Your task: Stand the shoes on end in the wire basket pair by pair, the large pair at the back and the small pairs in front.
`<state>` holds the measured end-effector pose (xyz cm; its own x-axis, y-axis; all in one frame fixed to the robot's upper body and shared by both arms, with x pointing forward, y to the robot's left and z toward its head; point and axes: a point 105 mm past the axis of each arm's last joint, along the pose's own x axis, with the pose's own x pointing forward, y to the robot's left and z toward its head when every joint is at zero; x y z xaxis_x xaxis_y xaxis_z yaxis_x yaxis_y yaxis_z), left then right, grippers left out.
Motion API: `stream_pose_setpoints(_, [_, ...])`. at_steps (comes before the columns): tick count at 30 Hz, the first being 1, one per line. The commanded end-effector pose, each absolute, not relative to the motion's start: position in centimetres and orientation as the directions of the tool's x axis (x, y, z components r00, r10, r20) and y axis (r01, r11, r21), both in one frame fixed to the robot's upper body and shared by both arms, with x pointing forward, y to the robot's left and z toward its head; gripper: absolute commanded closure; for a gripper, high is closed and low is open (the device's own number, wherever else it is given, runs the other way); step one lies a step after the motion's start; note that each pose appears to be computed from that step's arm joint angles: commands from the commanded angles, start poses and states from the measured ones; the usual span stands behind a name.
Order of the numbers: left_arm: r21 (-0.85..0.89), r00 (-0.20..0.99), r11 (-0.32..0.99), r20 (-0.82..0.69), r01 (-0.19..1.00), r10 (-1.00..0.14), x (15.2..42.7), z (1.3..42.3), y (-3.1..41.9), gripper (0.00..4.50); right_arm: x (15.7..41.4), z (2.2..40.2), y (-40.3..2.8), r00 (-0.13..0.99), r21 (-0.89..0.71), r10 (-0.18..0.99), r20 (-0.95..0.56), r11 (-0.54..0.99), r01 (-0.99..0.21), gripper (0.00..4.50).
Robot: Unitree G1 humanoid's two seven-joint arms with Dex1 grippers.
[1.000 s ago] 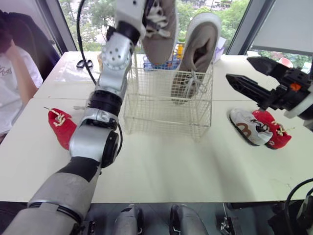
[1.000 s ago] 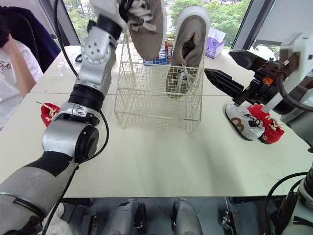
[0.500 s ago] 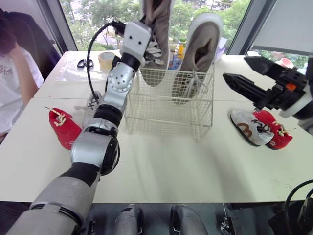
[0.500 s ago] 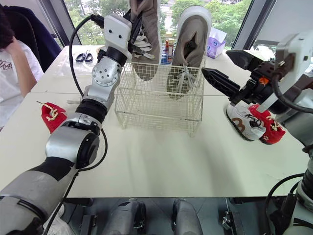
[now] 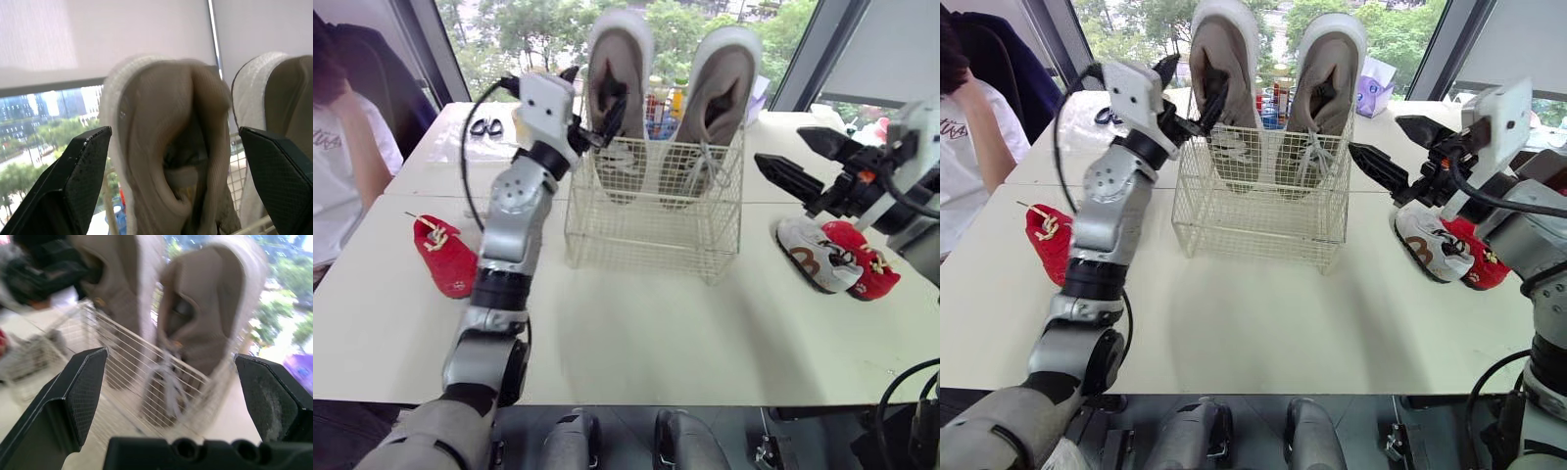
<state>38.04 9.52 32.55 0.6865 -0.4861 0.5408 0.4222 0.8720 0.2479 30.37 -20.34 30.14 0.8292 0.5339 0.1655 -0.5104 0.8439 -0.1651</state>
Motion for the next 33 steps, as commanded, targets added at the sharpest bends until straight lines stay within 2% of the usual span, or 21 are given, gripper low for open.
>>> stream_pose_setpoints(1, [0.163, 0.705, 0.861, 0.511, 0.481, -0.491, 35.7, 33.1, 11.2, 0.05, 30.7, 31.0, -22.5, 0.874, -0.185, 0.412, 0.259, 0.909, -0.374, 0.0])
stream_pose_setpoints(4, [0.094, 0.714, 0.829, 0.46, 0.552, -0.527, 34.0, 33.0, 12.9, 0.05, 30.7, 29.9, -25.0, 0.916, -0.175, 0.288, 0.281, 0.953, -0.246, 0.0])
stream_pose_setpoints(6, [0.075, 0.656, 0.723, 0.366, 0.687, -0.66, 32.2, 31.7, 12.9, 0.05, 30.0, 28.9, -26.8, 0.928, -0.145, 0.233, 0.29, 0.969, -0.198, 0.0])
stream_pose_setpoints(8, [0.049, 0.548, 0.571, 0.227, 0.819, -0.805, 29.9, 29.4, 12.3, 0.05, 29.5, 27.6, -28.4, 0.944, -0.107, 0.181, 0.276, 0.982, -0.157, 0.0])
stream_pose_setpoints(9, [0.006, 0.513, 0.523, 0.181, 0.853, -0.839, 29.3, 28.4, 12.1, 0.05, 29.3, 26.4, -29.0, 0.957, -0.1, 0.151, 0.25, 0.987, -0.129, 0.0])
stream_pose_setpoints(16, [-0.194, 0.389, 0.357, 0.169, 0.914, -0.905, 27.0, 25.9, 9.9, 0.05, 26.6, 21.5, -32.8, 0.98, -0.118, -0.055, 0.191, 0.99, 0.079, 0.0])
stream_pose_setpoints(24, [-0.315, 0.345, 0.3, 0.097, 0.9, -0.934, 25.5, 22.3, 8.8, 0.05, 25.0, 17.3, -34.0, 0.995, -0.153, -0.05, 0.08, 0.986, 0.062, 0.0])
stream_pose_setpoints(33, [-0.326, 0.322, 0.284, 0.068, 0.902, -0.944, 24.6, 21.4, 7.8, 0.05, 27.1, 15.4, -35.0, 0.999, -0.152, 0.001, 0.039, 0.988, 0.005, 0.0])
